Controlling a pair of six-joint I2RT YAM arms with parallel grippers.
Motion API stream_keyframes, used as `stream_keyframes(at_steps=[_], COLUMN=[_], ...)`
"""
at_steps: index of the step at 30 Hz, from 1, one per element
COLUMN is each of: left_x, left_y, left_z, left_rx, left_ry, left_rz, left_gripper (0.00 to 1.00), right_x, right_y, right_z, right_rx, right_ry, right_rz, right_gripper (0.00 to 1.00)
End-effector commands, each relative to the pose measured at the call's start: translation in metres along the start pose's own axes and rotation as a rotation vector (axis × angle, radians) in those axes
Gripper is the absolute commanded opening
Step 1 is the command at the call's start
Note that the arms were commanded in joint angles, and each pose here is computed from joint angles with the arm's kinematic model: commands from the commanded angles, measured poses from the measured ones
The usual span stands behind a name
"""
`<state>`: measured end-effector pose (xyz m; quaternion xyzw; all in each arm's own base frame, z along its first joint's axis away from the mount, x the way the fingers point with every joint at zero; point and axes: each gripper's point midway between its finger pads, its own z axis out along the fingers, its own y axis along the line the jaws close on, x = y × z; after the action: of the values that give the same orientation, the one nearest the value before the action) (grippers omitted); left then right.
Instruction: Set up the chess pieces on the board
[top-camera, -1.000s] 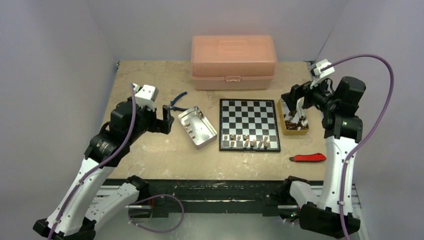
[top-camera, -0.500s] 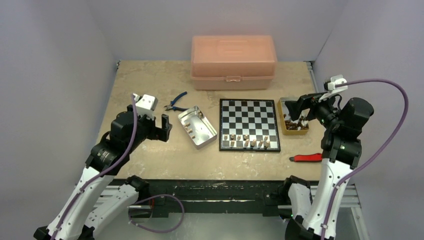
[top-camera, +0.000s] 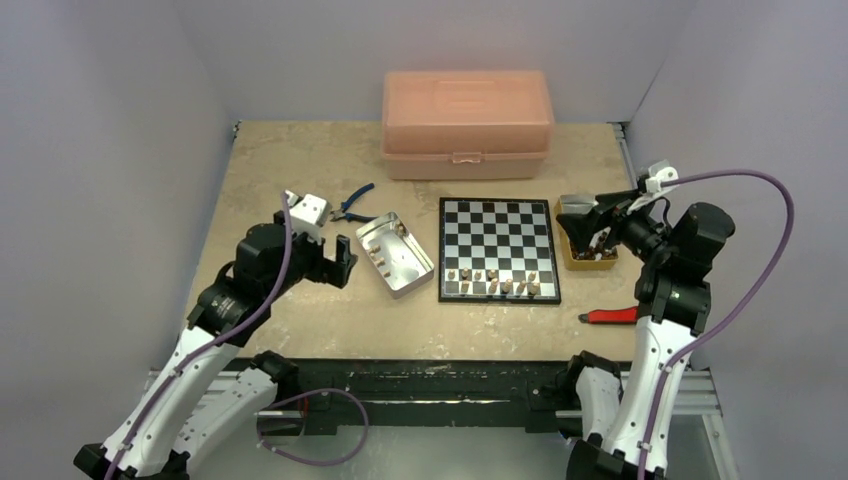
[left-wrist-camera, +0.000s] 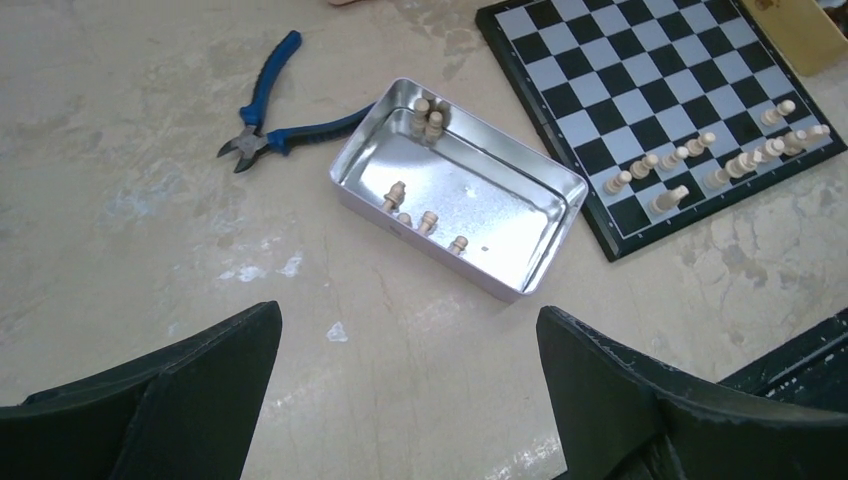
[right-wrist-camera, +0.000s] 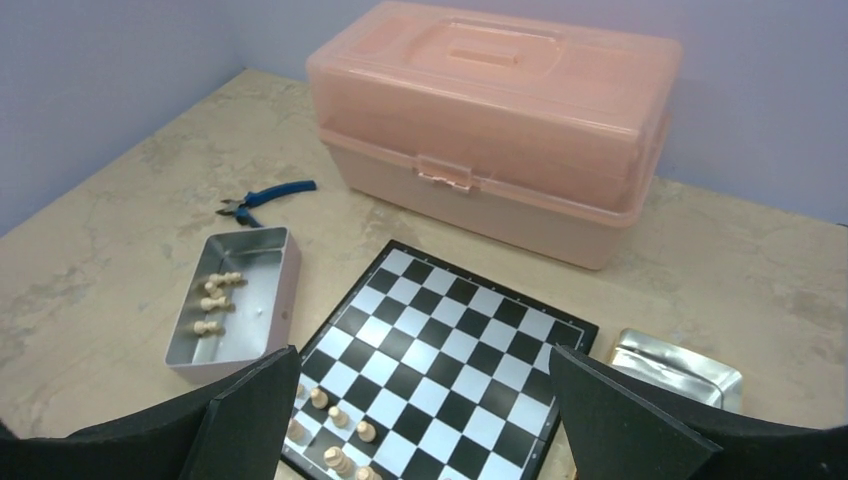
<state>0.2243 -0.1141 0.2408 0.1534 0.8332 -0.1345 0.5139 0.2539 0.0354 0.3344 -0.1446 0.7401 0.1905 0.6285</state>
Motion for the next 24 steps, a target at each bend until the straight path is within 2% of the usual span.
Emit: stream_keyframes(at_steps=[1,4,8,10,14,16,19,22,24], left_x=[-0.002,-0.004,-0.011,-0.017,-0.018,-0.014,-0.002,0.017,0.03], left_y=[-0.028,-0.044,-0.076,-0.083,-0.081,-0.074,-0.064,-0.049,-0.037], left_z=[0.022,0.03,0.045,0.058,0.096,0.117,0.142,0.16,0.167], left_rx=[0.173,0.266,0.456,0.499,0.46,0.403,0.324,0.241,0.181], left_ry=[-0.056,-0.001,0.059,0.08,0.154,0.2,0.265,0.332,0.392], left_rz=[0.037,0.044,0.07,0.071,0.012,-0.028,-0.062,-0.039,0.008], left_gripper=[1.0,1.0,0.97,0.96,0.94,0.88,0.72,0.55,0.49], right_x=[0.002,0.009,0.028,0.035,0.051,0.054,0.057,0.059,0.061], right_y=[0.015,0.026,0.067,0.066,0.05,0.041,0.035,0.035,0.032], right_z=[0.007,0.009,-0.007,-0.005,0.003,0.007,0.011,0.012,0.014], right_rx=[-0.172,-0.286,-0.564,-0.575,-0.52,-0.483,-0.456,-0.457,-0.446], right_ry=[-0.02,-0.013,-0.063,-0.068,-0.012,0.014,0.037,0.045,0.059], right_rz=[-0.063,-0.097,-0.265,-0.28,-0.262,-0.243,-0.209,-0.2,-0.19], right_gripper=[0.99,0.99,0.99,0.99,0.99,0.99,0.99,0.99,0.99])
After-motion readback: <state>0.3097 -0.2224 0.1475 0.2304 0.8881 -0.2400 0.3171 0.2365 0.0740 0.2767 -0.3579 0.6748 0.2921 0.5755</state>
